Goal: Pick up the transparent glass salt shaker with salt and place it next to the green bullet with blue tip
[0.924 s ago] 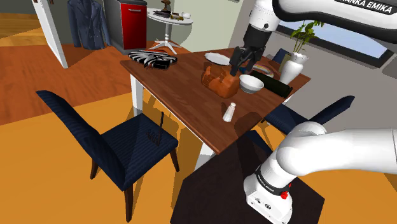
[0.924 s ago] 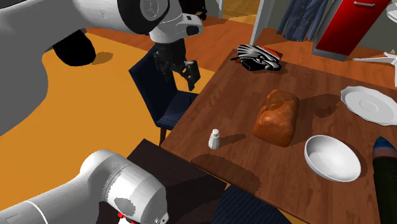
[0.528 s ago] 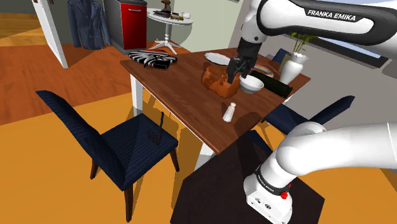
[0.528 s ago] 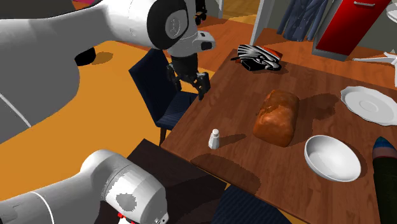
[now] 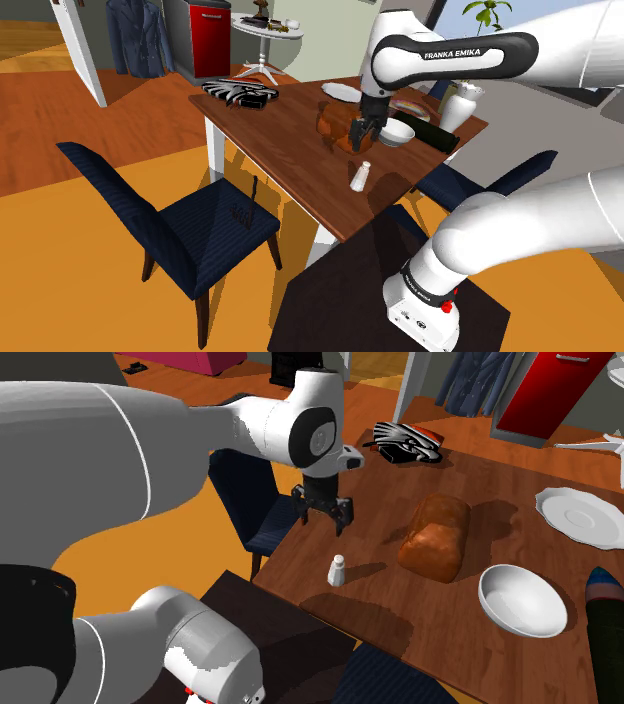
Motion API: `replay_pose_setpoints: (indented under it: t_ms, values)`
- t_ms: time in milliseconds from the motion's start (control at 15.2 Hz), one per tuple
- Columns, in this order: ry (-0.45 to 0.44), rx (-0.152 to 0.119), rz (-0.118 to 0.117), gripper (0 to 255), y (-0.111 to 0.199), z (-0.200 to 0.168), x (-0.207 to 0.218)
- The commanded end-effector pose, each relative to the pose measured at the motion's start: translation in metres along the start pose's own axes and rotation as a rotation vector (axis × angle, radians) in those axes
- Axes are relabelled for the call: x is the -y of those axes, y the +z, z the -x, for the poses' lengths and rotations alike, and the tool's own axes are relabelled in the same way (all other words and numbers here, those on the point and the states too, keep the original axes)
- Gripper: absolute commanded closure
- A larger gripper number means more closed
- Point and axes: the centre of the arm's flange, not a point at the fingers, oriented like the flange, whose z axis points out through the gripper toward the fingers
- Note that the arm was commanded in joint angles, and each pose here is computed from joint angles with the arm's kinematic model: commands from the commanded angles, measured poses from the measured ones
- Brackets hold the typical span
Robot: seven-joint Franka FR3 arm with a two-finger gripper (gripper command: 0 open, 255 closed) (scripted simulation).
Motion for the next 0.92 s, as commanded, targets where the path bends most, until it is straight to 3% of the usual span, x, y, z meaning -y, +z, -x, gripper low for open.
replay_pose_setpoints:
  t_ms: [0, 396, 858]
  values:
    - [-0.017, 0.03, 0.007, 0, 0.022, -0.012, -0.009]
    - [-0.063, 0.119, 0.026, 0, 0.092, -0.043, -0.036]
    - [-0.063, 0.119, 0.026, 0, 0.129, -0.039, -0.037]
